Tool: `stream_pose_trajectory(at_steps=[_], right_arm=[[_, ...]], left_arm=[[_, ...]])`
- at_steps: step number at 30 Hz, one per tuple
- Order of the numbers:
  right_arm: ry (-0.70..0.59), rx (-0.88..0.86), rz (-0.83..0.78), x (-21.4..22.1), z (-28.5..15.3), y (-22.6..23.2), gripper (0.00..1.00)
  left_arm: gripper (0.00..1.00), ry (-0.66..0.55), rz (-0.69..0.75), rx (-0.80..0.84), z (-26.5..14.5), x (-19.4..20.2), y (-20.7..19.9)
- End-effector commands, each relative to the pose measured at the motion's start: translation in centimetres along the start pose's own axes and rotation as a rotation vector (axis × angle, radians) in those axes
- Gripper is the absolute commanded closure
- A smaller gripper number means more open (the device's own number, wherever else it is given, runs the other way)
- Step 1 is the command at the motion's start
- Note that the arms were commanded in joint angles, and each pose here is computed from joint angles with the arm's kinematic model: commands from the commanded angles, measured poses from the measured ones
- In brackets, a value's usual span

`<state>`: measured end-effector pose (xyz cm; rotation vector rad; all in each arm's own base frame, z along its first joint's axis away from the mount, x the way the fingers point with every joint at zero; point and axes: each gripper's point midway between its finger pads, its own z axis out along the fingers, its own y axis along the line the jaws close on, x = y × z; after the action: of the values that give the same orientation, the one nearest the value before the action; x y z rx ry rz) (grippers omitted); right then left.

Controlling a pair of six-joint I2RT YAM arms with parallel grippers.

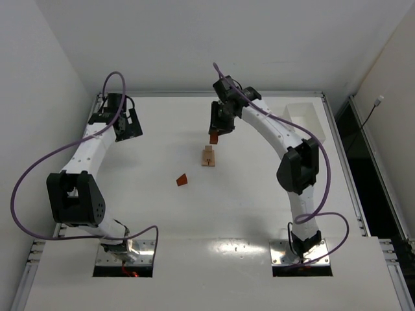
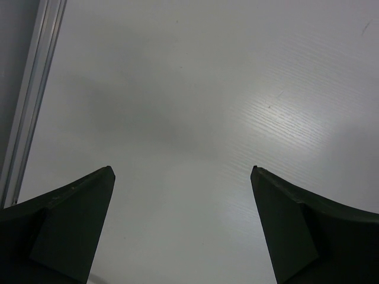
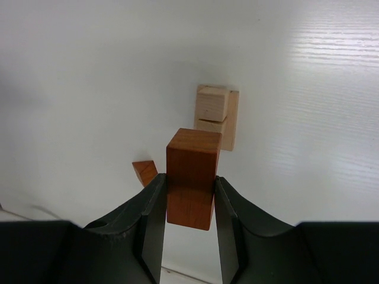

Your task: Build the wood block tower

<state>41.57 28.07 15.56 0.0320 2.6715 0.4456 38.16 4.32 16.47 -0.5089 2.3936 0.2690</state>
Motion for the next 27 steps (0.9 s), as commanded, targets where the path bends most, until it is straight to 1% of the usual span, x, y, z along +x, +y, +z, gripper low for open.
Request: stream_pose_trajectory(at_steps=[1, 6, 10, 16, 27], right_arm=[[-0.019, 0.002, 0.029, -0.3, 0.7, 1.5, 1.00], [0.008, 0.014, 0.022, 0.6, 1.8, 1.4, 1.00], [0.033, 0.043, 0.006, 1.7, 3.3, 0.8, 1.00], [0.061, 0.057, -0.002, 2.8, 4.1, 0.6, 1.00], [0.092, 0.079, -0.010, 3.6, 6.5, -0.1, 1.00]], left_arm=[[0.00, -0.066, -0.021, 0.014, -1.6, -1.5, -0.4], [0.00, -0.076, -0.025, 0.017, -2.0, -1.6, -0.4], [0.00, -0.065, -0.021, 0.013, -1.9, -1.0, -0.2], [0.00, -0.073, -0.024, 0.016, -2.1, -0.8, 0.0], [0.00, -0.073, -0.024, 0.016, -1.9, -0.7, -0.1]])
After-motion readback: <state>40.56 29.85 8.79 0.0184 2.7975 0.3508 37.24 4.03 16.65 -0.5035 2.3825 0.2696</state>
